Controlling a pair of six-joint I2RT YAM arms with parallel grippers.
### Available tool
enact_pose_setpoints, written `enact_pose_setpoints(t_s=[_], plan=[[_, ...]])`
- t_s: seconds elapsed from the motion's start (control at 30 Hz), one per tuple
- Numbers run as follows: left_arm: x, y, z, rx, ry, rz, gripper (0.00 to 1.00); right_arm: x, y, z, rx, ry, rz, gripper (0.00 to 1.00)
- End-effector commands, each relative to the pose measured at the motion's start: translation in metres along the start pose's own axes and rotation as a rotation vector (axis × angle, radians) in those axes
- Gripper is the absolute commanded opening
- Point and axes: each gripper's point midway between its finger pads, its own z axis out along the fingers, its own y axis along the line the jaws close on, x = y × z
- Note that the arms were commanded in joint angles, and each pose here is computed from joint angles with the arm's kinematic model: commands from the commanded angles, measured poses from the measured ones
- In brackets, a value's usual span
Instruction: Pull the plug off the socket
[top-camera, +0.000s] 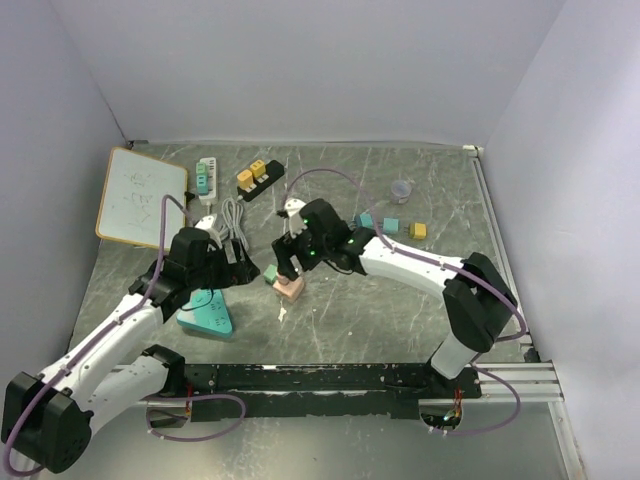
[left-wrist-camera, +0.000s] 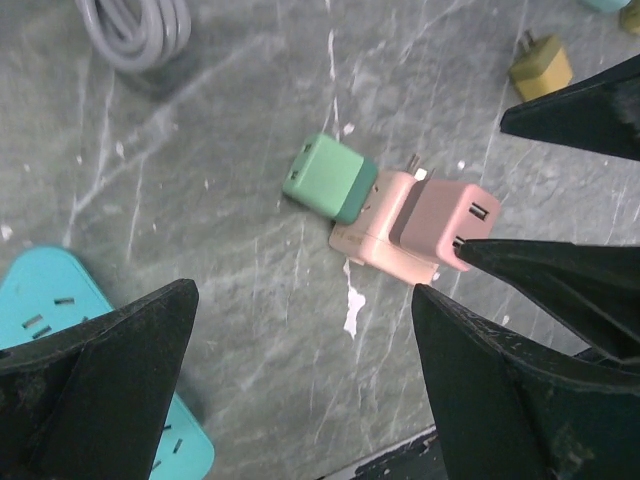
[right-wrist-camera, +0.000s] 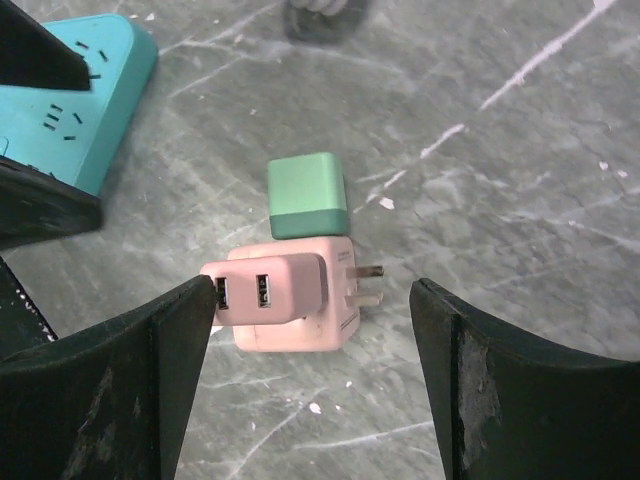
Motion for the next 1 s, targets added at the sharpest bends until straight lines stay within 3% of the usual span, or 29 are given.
enact_pose_setpoints(t_s=[0.0, 0.2, 0.67, 0.97], plan=[[0.010, -0.006, 0.001, 0.064, 0.016, -0.060, 0.99, -0.001, 0.011, 0.009, 0.042, 0.003, -0.094, 0.79], [0.023, -0.007, 0.007, 0.090, 0.055, -0.081, 0.99, 0.013, 0.011, 0.022, 0.102, 0.061, -0.105, 0.75], [0.018, 0.002, 0.007, 0.042, 0.012, -0.089, 0.99, -0.010, 0.048, -0.020, 0.100, -0.049, 0.014, 0.76], [0.019, 0.007, 0.011, 0.016, 0.022, -0.090, 0.99, 0.010, 0.060, 0.005, 0.153, 0.011, 0.012, 0.72]])
